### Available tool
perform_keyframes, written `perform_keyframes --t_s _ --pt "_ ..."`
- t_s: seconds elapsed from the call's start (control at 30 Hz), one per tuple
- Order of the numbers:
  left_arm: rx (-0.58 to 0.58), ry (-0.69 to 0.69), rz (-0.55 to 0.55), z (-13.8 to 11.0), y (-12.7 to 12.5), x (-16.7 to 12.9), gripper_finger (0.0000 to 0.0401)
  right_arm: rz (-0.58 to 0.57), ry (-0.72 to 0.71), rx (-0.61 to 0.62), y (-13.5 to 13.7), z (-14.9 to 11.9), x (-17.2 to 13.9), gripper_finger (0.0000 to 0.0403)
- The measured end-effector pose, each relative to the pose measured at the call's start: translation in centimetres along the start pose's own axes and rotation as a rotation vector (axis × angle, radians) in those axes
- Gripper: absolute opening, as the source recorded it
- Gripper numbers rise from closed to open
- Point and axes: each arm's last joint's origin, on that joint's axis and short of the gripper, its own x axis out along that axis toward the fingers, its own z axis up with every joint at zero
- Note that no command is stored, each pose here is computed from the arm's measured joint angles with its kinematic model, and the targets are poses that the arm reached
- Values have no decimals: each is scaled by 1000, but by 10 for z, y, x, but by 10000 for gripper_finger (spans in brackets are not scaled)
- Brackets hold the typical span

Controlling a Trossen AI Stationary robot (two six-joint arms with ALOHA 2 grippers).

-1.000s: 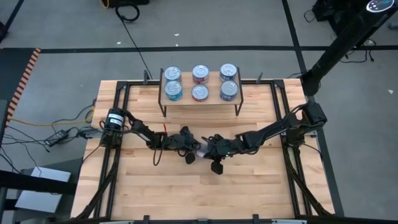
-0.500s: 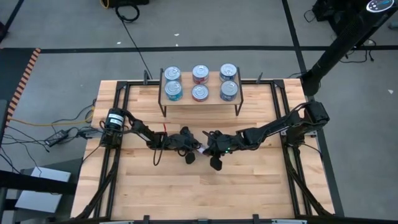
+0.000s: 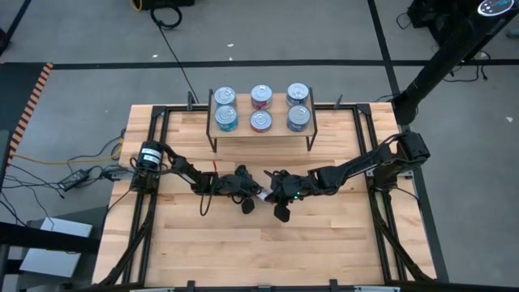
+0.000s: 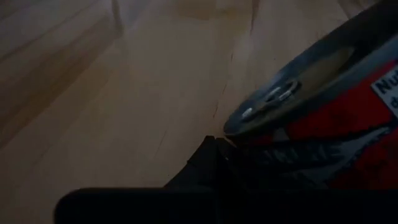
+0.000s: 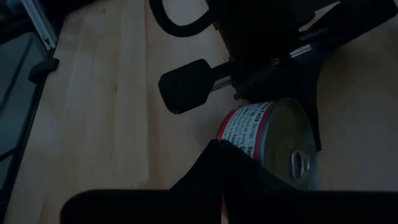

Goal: Stack canned seafood by type on shelf
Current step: Stack the red tuna can on top of the other red tuna can on the shelf

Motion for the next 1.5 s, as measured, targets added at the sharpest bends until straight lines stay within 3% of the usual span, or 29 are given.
perform_keyframes --t_s 0.47,1.5 --pt "-1 2 -9 0 -1 0 7 -70 -25 38 -20 17 -17 4" --pt "8 13 26 -1 0 0 7 29 68 38 -8 7 -17 9"
